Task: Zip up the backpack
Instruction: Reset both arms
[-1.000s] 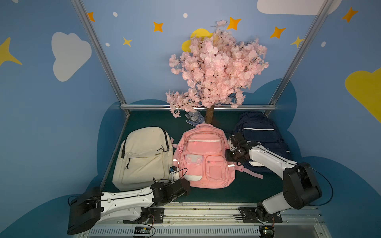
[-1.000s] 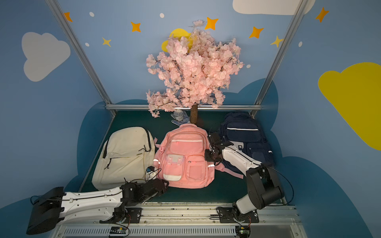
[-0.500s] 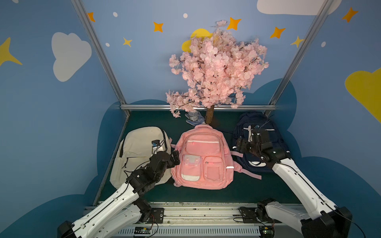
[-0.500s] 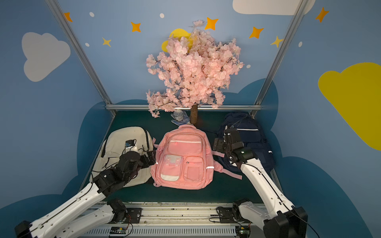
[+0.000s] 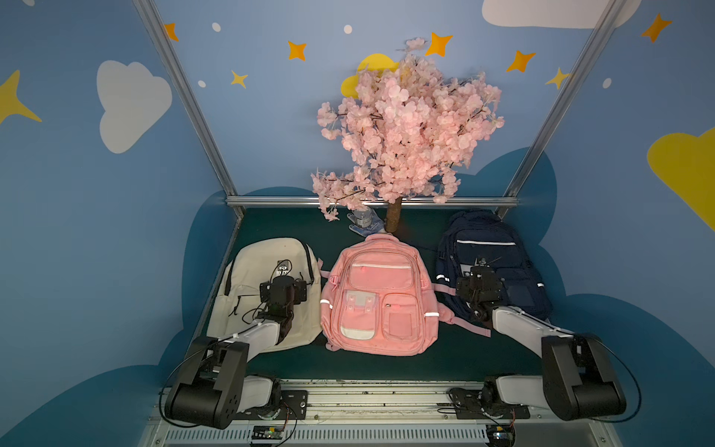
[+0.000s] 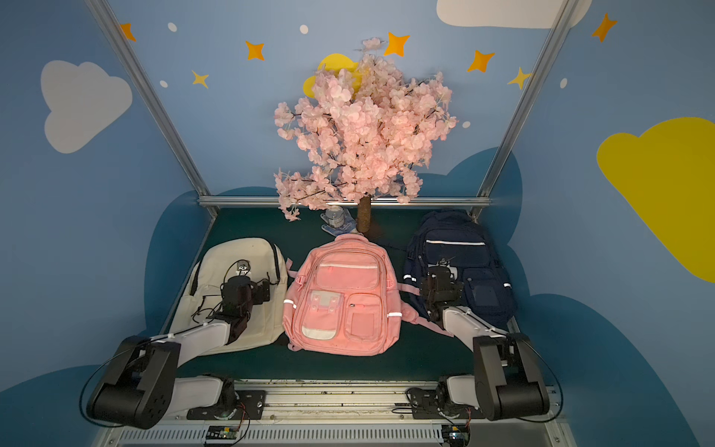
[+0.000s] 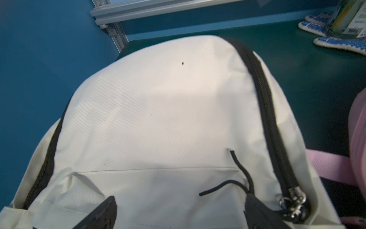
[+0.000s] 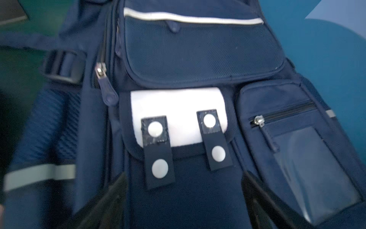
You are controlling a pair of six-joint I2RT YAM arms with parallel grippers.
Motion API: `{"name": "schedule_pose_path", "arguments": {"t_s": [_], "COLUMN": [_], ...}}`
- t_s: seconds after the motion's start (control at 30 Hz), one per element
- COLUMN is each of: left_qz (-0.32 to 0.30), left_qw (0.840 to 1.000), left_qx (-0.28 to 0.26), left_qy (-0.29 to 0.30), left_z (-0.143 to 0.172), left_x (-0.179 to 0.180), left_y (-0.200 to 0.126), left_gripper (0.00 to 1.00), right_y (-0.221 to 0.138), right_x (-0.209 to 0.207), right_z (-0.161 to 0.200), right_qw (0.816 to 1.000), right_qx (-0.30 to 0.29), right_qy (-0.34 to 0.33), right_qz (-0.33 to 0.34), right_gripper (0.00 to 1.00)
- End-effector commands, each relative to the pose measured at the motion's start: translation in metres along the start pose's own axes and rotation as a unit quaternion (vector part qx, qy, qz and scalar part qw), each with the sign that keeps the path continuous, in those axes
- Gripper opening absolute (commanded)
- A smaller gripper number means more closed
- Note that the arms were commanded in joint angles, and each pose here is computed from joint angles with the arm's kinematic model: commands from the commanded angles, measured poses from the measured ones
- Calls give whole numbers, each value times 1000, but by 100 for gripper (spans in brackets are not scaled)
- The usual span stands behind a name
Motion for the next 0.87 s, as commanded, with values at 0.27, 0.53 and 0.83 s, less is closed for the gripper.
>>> {"name": "schedule_pose_path", "arguments": {"t_s": [0.27,0.53,0.83], "left_qz": [97,32,37], "left_qw": [990,993,992], "left_qx": [-95,-94,-103], "left_qy": [-33,-63,-58], "left_z": [-33,-28,-29], "left_x": [-12,8,7], "left_y": [29,32,30], "left_gripper": [100,100,100], "right_y": [14,14,14], "right_x": [28,27,24], "right_z": [-36,-36,-36], "right_qw": [987,983,983], "right_qx": [-115,-142,-140], "right_qy": [21,26,34], "right_qz": [-109,-112,-115], "right_gripper": [94,94,94]}}
Point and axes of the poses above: each gripper's point midway between its finger pads, its own y axis out along the fingers, its own x axis along the line the jaws close on, z = x × y, the point moved 2 cm from there along -y, back along the fingers, and after that the axes turned 13 degrees about y, right-handed, at the moved point
